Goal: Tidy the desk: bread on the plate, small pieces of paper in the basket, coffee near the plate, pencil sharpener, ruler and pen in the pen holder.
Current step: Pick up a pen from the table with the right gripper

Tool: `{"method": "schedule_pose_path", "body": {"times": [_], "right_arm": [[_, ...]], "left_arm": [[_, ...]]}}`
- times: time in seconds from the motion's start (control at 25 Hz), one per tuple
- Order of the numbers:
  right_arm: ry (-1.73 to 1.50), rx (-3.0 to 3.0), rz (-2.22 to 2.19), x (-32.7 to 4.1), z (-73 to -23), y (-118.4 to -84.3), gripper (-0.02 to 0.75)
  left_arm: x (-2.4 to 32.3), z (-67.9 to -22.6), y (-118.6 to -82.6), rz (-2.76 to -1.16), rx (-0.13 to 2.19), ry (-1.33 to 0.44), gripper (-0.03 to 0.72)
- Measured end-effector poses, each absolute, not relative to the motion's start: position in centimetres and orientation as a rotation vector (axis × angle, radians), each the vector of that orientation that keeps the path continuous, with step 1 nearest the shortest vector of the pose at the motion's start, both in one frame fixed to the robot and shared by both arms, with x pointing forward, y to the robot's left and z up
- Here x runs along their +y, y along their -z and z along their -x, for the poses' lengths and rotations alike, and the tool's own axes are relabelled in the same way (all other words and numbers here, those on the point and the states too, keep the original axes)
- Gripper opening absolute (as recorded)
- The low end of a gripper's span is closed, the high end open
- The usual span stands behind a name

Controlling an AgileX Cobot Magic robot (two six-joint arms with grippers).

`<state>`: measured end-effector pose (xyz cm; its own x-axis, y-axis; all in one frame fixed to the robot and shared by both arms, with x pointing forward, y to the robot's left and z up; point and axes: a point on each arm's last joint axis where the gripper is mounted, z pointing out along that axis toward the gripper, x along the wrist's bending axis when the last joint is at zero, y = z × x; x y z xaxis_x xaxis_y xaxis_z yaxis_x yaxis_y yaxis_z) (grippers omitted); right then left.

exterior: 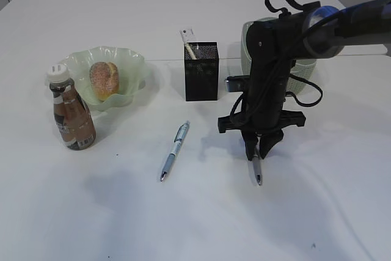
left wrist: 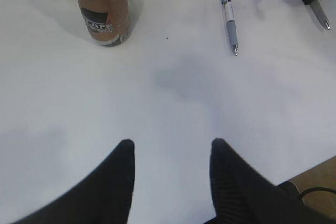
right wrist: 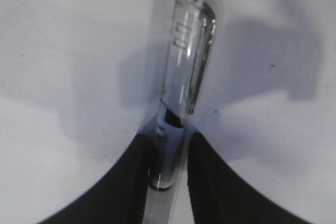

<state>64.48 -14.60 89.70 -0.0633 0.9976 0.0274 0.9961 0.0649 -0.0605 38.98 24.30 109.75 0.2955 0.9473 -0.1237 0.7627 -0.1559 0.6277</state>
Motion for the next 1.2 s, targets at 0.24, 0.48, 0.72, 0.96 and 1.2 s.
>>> {"method": "schedule_pose_path", "body": {"times": [0.24,0.48,0.72,0.96,1.2], "right_arm": [[-0.045,-2.251,2.106,-14.6,-64.5,-89.7,0.204],[-0.057,-2.270,2.098,-14.8,-64.5,-89.7,0.097],[-0.066,-2.277,2.091,-14.8,-64.5,-89.8,0.094],[-0.153,-2.285,2.073,-15.2,-64.1,-89.9,0.093],[-0.045,-2.317,2.098,-15.1,-64.0,-93.2,0.093]], "left_arm": [[24.3,-39.0,-109.8,-1.974,1.520,-0.402,0.330],[24.3,-39.0,-109.8,-1.975,1.519,-0.405,0.330],[24.3,-39.0,-109.8,-1.976,1.519,-0.406,0.330],[24.3,-39.0,-109.8,-1.976,1.519,-0.406,0.314],[24.3,-39.0,-109.8,-1.976,1.519,-0.406,0.304]]}}
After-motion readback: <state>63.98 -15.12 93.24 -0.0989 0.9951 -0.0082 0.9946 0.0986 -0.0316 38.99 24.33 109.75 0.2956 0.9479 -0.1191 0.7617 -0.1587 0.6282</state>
